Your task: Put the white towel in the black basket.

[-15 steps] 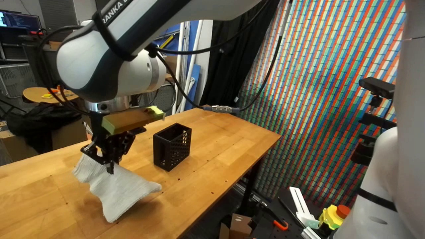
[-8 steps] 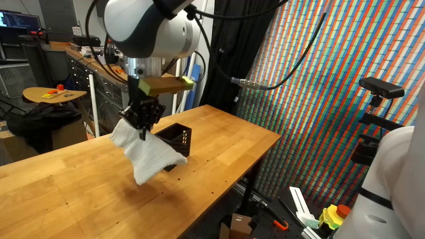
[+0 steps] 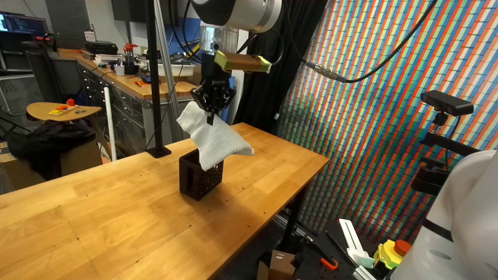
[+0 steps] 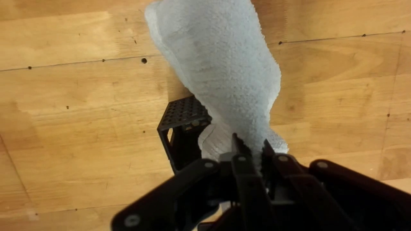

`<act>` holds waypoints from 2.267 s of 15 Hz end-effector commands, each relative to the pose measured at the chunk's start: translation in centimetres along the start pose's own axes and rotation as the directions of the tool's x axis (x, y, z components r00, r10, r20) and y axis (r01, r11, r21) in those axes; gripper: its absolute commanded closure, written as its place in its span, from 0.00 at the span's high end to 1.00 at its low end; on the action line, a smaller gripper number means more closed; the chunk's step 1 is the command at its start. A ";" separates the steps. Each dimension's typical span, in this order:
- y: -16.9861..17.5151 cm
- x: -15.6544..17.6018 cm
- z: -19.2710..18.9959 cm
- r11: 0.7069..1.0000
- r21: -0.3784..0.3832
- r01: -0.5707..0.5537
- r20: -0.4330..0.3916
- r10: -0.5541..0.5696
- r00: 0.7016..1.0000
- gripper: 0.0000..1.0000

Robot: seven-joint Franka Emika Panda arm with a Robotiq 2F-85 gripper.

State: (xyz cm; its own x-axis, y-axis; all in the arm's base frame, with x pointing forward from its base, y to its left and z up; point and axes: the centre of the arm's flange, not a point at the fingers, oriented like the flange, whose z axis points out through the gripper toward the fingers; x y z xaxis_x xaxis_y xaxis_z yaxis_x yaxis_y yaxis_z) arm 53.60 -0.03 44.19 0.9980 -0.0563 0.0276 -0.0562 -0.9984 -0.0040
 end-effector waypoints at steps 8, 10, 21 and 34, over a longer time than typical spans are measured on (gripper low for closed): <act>0.8 3.8 -2.2 0.994 -0.069 0.086 -0.072 -0.091 0.993 0.08; 1.4 4.6 -1.4 0.993 -0.075 0.087 -0.078 -0.092 0.993 0.08; 4.0 8.0 5.7 0.995 -0.006 0.105 -0.069 -0.105 0.992 0.08; 0.8 5.3 9.9 0.976 0.195 0.097 -0.036 -0.091 0.995 0.08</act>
State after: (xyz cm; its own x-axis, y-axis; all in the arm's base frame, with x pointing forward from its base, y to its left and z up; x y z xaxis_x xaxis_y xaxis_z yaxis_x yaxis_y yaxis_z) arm 59.91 -1.50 34.70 0.9996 0.0136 0.0267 0.0177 -0.9870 -0.1598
